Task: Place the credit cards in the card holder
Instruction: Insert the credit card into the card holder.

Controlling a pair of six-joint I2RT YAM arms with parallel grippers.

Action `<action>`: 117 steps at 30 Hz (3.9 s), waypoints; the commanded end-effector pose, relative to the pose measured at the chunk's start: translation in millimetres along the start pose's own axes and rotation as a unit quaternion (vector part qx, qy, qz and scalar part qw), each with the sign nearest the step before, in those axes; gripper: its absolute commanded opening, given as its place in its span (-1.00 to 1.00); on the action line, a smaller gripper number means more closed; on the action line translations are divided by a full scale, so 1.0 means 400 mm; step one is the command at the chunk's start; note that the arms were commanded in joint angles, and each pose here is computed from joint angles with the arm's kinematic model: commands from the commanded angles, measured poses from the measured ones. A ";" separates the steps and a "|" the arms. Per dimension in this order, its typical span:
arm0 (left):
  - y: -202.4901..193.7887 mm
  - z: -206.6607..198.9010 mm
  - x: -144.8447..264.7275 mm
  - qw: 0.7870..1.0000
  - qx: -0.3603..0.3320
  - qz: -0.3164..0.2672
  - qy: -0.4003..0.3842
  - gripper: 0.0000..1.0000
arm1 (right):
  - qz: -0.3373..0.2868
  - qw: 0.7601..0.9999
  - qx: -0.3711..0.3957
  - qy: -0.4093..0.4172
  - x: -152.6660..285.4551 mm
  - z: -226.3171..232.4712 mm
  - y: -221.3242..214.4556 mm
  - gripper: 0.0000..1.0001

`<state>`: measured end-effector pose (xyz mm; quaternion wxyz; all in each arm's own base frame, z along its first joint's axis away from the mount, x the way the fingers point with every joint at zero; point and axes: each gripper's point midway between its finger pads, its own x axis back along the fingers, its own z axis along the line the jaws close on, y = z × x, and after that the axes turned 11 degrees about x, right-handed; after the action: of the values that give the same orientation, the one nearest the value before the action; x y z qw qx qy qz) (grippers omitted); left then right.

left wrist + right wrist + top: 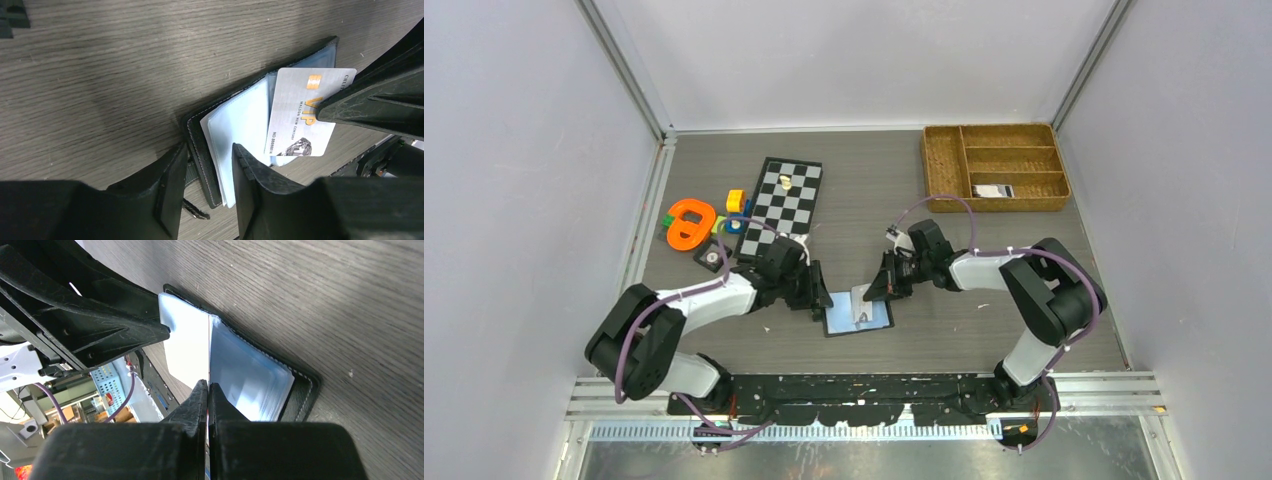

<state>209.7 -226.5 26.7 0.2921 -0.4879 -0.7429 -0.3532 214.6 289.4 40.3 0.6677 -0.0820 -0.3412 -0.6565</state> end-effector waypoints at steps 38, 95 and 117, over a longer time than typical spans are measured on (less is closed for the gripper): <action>-0.041 0.088 -0.036 0.996 -0.031 0.022 0.081 -0.87 | 0.019 0.998 -0.054 -0.035 0.009 -0.005 -0.072 -0.99; -0.045 0.074 -0.013 0.999 -0.009 -0.003 0.049 -1.00 | 0.008 0.991 -0.032 -0.132 0.042 -0.026 -0.055 -0.29; -0.057 0.062 -0.013 1.000 -0.008 0.000 0.030 -1.00 | 0.014 0.990 -0.030 -0.141 -0.001 0.040 -0.069 -0.41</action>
<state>205.3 -229.3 19.1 0.2815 -0.4767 -0.7517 -0.3584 170.1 287.1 34.9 0.6363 -0.2035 -0.4015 -0.6265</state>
